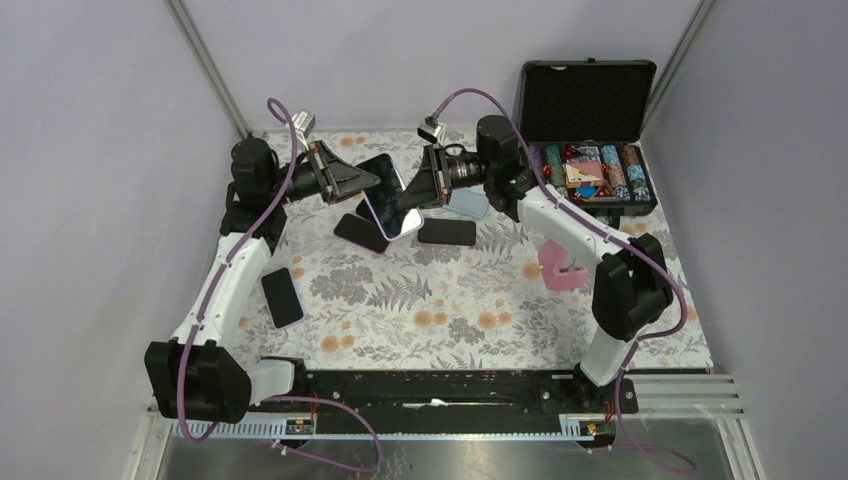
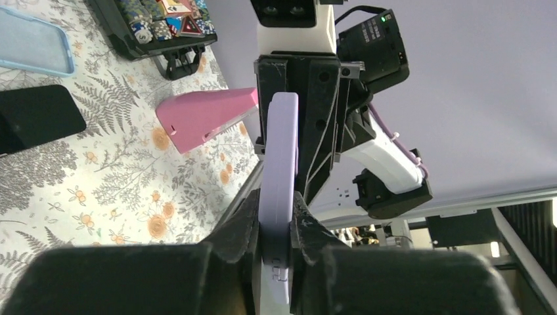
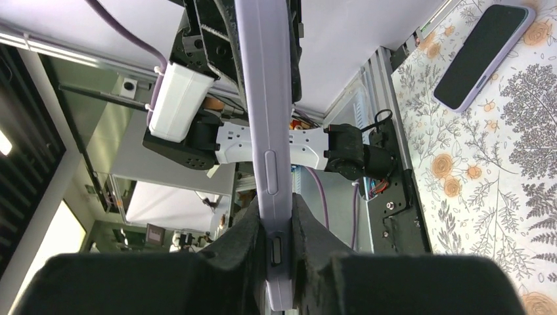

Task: Take the phone out of the phone case
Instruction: Remove the phone case from the phone.

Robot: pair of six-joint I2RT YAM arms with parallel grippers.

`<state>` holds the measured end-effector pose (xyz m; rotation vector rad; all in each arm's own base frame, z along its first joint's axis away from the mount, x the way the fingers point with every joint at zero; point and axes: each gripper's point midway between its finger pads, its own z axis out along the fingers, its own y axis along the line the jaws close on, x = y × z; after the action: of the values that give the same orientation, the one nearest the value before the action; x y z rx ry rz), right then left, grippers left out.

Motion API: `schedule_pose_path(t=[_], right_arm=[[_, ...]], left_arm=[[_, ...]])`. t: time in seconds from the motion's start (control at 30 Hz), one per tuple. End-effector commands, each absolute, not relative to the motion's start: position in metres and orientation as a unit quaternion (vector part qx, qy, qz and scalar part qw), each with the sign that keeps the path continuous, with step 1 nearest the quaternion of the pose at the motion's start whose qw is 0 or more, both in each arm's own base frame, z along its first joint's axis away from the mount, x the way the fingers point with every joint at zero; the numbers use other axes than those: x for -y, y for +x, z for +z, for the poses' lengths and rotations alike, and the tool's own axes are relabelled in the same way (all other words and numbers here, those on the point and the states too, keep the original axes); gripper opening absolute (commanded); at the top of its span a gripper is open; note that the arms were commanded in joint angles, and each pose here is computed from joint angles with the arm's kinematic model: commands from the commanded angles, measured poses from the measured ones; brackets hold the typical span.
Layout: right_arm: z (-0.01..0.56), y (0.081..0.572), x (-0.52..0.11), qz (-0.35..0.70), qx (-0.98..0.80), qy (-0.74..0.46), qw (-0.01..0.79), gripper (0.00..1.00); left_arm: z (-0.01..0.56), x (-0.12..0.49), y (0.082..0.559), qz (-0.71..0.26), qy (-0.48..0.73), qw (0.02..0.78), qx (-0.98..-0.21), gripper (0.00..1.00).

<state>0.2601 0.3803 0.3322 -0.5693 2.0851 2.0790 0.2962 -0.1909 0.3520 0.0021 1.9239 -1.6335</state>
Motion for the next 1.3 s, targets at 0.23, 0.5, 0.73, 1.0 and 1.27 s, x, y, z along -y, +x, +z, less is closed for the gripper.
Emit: schedule_pose_path(t=[0.23,0.5,0.73,1.0,1.27], right_arm=[[0.386,0.286,-0.354,0.716,-0.649,-0.11,0.232,0.67],[0.387,0.297,-0.327,0.759,-0.584,0.058,0.281,0.68],[0.398,0.304,-0.33,0.771,-0.561,0.08,0.29,0.56],[0.413,0.287,-0.339,0.794,-0.543,0.07,0.266,0.6],[0.424,0.281,-0.347,0.808,-0.519,0.072,0.268,0.38]], left_arm=[[0.403,0.186,0.293,-0.685,-0.012,0.377,-0.623,0.0],[0.422,0.169,0.302,-0.713,-0.097,0.417,-0.555,0.0],[0.426,0.168,0.299,-0.71,-0.093,0.423,-0.556,0.0],[0.428,0.161,0.302,-0.699,-0.119,0.445,-0.547,0.0],[0.435,0.155,0.301,-0.705,-0.146,0.447,-0.532,0.0]])
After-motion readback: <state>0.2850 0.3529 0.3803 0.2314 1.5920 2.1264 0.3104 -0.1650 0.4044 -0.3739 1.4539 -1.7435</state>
